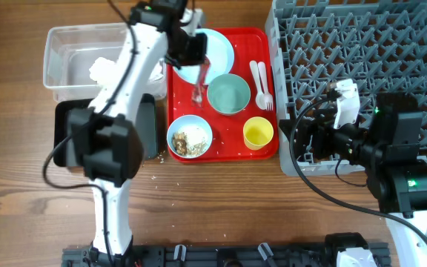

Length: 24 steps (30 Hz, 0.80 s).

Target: Sort waste into correct bins and load items into the dishwasher rack

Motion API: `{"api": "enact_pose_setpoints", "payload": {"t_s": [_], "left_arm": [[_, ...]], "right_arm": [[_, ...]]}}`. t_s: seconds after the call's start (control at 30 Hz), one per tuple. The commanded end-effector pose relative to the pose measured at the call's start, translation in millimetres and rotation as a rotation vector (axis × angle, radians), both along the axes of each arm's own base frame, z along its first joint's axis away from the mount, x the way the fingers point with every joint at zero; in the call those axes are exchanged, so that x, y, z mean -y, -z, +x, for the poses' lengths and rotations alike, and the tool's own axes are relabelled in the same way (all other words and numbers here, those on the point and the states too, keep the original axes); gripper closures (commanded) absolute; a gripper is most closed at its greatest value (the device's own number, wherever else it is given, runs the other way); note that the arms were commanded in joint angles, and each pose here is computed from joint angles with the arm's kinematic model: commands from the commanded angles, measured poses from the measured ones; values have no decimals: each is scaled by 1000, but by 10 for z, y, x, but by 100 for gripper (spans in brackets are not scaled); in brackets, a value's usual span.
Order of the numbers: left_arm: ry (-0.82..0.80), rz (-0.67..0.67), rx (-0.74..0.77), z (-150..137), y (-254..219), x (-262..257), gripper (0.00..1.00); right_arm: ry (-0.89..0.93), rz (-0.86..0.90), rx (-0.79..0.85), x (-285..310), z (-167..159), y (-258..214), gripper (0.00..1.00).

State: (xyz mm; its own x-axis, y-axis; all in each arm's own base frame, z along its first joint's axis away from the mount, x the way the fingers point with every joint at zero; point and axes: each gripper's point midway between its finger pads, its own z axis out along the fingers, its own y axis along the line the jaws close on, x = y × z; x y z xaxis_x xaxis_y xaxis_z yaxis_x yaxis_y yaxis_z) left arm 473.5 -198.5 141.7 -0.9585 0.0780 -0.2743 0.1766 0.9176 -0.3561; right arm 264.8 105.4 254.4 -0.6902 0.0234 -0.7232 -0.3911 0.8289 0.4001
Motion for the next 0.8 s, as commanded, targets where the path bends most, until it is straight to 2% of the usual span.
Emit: {"api": "enact_pose_setpoints", "payload": {"t_s": [0.0,0.03,0.1,0.2,0.27,0.3,0.33,0.37,0.43,0.5,0.57,0.7,0.77], "left_arm": [[-298,106,229,289,-845,-904,96],[-417,160,285,412,-949,-1269,96],[-546,219,314,546,-928,-1677,96],[-643,228,290,723,-660,-2006,94],[-656,240,261,799,-436,-2098,87],[-658,245,248,821,-345,-2122,81],[-659,252,231,832,-247,-2143,67],[-659,255,224,835,-208,-2148,49],[-646,260,223,835,-196,-2136,25],[-644,254,232,804,-290,-2116,18],[-609,192,221,681,-483,-1978,14],[-453,-19,72,139,-795,-1357,12],[-398,36,-54,-299,-763,-1124,6]], "right_arm": [[-8,9,19,-23,11,-85,0],[-5,7,20,-20,15,-86,0],[-5,7,21,-19,17,-88,0],[-3,5,21,-14,20,-86,0],[-2,5,22,-14,20,-86,0],[-2,5,22,-14,20,-86,0],[0,3,22,-10,22,-84,0],[0,2,22,-8,23,-84,0],[0,2,23,-8,24,-85,0],[0,2,22,-9,23,-85,0],[0,2,23,-9,24,-86,0],[0,3,26,-9,29,-92,0],[0,3,27,-9,30,-92,0]]}}
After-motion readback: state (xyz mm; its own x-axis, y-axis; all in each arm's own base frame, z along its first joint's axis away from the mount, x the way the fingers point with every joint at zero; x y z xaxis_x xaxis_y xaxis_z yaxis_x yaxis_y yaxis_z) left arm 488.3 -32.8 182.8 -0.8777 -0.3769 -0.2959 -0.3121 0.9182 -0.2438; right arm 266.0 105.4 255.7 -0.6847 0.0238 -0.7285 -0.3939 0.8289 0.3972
